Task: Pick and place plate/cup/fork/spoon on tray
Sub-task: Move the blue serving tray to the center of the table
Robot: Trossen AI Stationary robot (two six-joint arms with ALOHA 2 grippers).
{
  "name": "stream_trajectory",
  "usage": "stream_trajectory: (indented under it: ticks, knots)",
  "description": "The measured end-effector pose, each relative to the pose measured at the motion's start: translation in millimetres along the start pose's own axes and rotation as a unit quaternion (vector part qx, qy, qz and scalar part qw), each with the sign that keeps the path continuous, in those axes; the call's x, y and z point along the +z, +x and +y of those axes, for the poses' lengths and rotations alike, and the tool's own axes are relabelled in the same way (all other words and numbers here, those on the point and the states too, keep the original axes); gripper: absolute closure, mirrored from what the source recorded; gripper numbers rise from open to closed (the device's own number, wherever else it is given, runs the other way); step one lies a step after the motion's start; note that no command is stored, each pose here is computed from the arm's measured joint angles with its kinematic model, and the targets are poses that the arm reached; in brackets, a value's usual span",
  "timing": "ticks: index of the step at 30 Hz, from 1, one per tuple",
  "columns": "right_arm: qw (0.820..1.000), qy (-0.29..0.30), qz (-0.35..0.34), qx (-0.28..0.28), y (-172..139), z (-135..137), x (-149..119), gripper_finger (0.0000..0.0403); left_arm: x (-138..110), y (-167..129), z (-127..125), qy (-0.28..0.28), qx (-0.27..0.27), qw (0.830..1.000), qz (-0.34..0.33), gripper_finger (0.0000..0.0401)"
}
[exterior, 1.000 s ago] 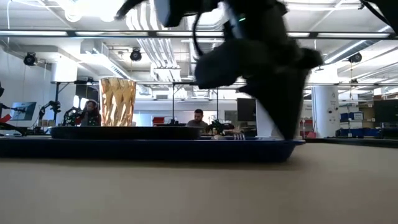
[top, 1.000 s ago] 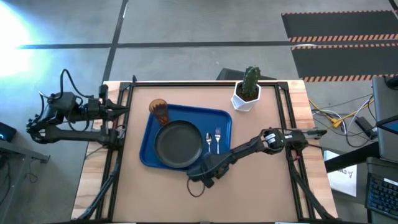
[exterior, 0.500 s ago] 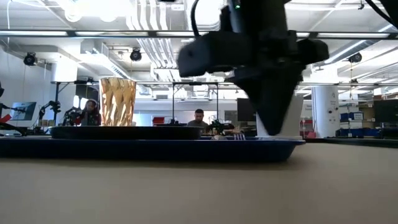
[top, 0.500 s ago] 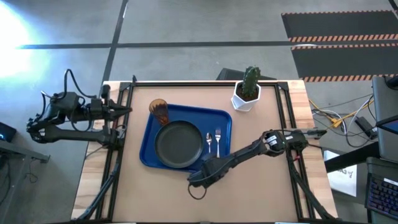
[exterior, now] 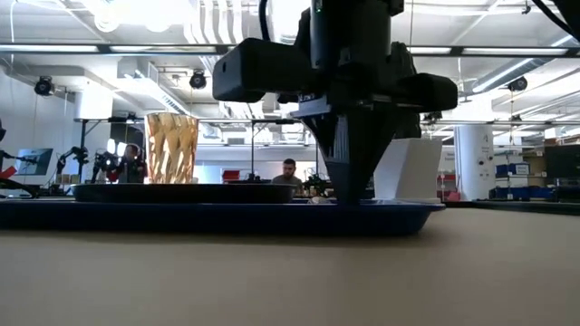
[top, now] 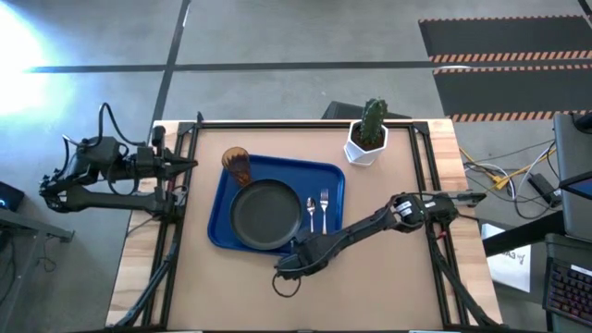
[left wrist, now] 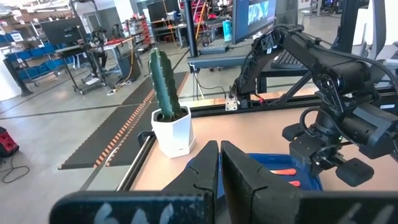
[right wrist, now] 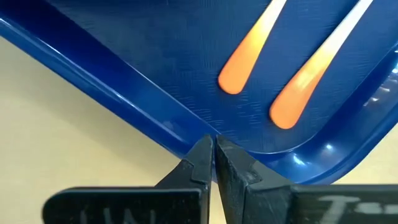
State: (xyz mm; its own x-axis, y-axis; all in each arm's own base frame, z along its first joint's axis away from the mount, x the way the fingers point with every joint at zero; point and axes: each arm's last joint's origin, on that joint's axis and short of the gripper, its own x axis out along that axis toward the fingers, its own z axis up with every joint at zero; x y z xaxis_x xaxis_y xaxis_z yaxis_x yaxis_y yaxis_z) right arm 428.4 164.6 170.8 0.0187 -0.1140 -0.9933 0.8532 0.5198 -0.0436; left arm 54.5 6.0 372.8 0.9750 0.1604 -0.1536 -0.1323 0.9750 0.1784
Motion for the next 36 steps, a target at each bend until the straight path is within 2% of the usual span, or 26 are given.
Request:
stream_trajectory:
  ticks: [11, 16, 22, 26, 29, 32, 34, 36]
  knots:
    - [1.0, -0.01, 0.009, -0.014, 7, -2, -14, 0.0394, 0, 0, 0, 0.0, 0.0, 1.0, 0.0, 0.0401]
    - [0.998, -0.019, 0.057, -0.018, 7, -2, -33, 0.0394, 0, 0, 0, 0.0, 0.002, 1.0, -0.001, 0.0401]
    - [0.995, -0.01, 0.077, -0.071, 5, -10, -57, 0.0394, 2, 0, 0, -0.001, 0.004, 1.0, -0.009, 0.0401]
    - [0.994, 0.004, 0.07, -0.082, 4, -11, -63, 0.0394, 2, 0, 0, -0.001, 0.004, 1.0, -0.009, 0.0401]
    - [0.996, 0.023, 0.045, -0.08, 2, -11, -62, 0.0394, 0, 0, 0, 0.0, 0.002, 1.0, 0.001, 0.0401]
    - [0.998, 0.036, -0.012, -0.05, -11, -5, -56, 0.0394, -7, 0, -1, 0.005, -0.006, 0.999, 0.035, 0.0401]
    - [0.997, 0.045, -0.063, -0.021, -27, -1, -48, 0.0394, -13, 0, -3, 0.007, -0.026, 0.997, 0.067, 0.0401]
    - [0.99, 0.053, -0.127, 0.012, -47, 2, -40, 0.0394, -19, 0, -6, 0.007, -0.069, 0.993, 0.099, 0.0401]
